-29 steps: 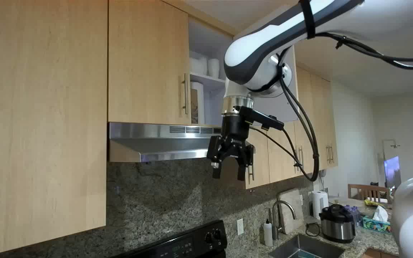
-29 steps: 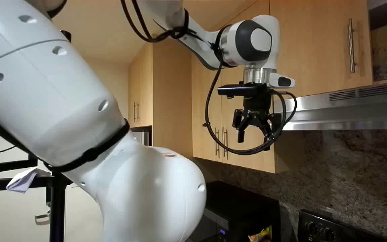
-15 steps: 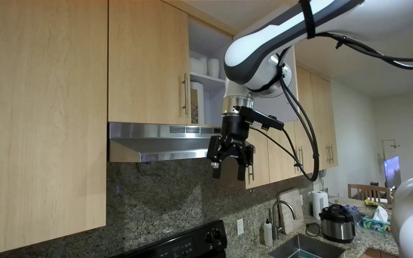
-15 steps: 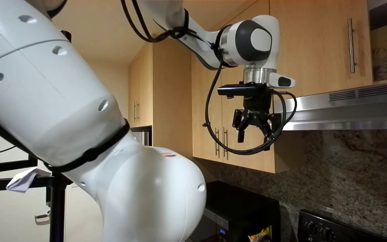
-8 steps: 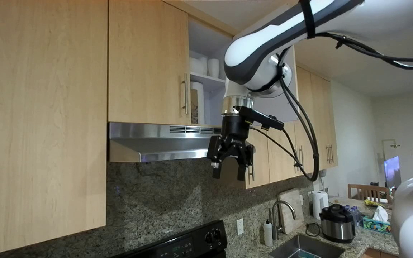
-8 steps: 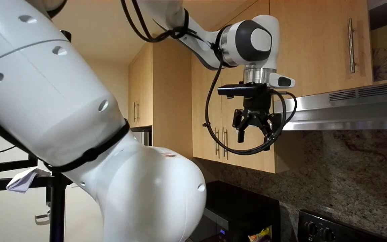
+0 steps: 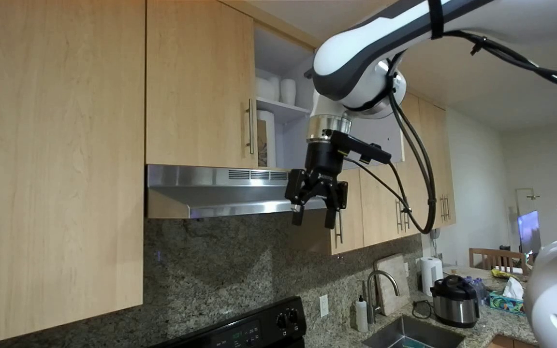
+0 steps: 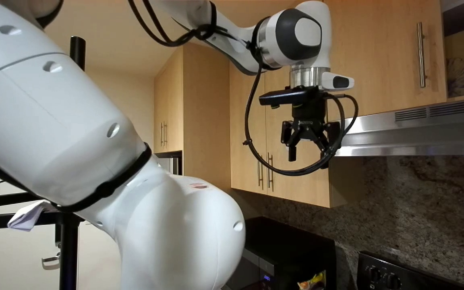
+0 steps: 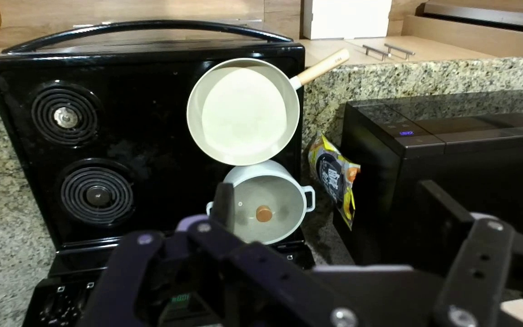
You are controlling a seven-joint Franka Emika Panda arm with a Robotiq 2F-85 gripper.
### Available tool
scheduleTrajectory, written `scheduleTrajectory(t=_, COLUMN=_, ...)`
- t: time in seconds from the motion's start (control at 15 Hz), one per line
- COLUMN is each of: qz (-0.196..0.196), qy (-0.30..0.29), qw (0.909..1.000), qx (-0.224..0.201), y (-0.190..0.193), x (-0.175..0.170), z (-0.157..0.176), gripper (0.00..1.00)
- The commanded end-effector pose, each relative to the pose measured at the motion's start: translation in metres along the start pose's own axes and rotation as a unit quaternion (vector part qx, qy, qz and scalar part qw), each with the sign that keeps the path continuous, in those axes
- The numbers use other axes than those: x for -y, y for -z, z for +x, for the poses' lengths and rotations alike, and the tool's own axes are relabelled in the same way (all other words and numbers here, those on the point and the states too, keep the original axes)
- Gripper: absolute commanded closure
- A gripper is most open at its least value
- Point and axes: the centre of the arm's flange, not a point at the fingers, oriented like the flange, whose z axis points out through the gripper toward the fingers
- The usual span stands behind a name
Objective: Close the cupboard drawer.
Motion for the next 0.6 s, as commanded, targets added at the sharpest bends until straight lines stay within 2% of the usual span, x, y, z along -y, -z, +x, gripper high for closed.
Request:
scheduleTrajectory(t=0.0, qz=-0.044, qy=-0.02, qw=0.9984, qx=-0.03, y=0.025, x=-0.018, z=-0.02, gripper=0.0)
scheduleTrajectory(t=0.2, qz=-0.072, qy=-0.036, qw=0.9938, qx=-0.076, y=0.048, x=-0.035, z=-0.033, gripper=0.0)
scheduleTrajectory(t=0.27, qz=-0.053, qy=-0.019, qw=0.997, qx=-0.054, y=0.038, x=-0.028, z=-0.017, gripper=0.0)
scheduleTrajectory(t=0.53, qz=-0.053, qy=-0.02, qw=0.9965, qx=-0.061, y=0.042, x=-0.029, z=-0.02, gripper=0.0)
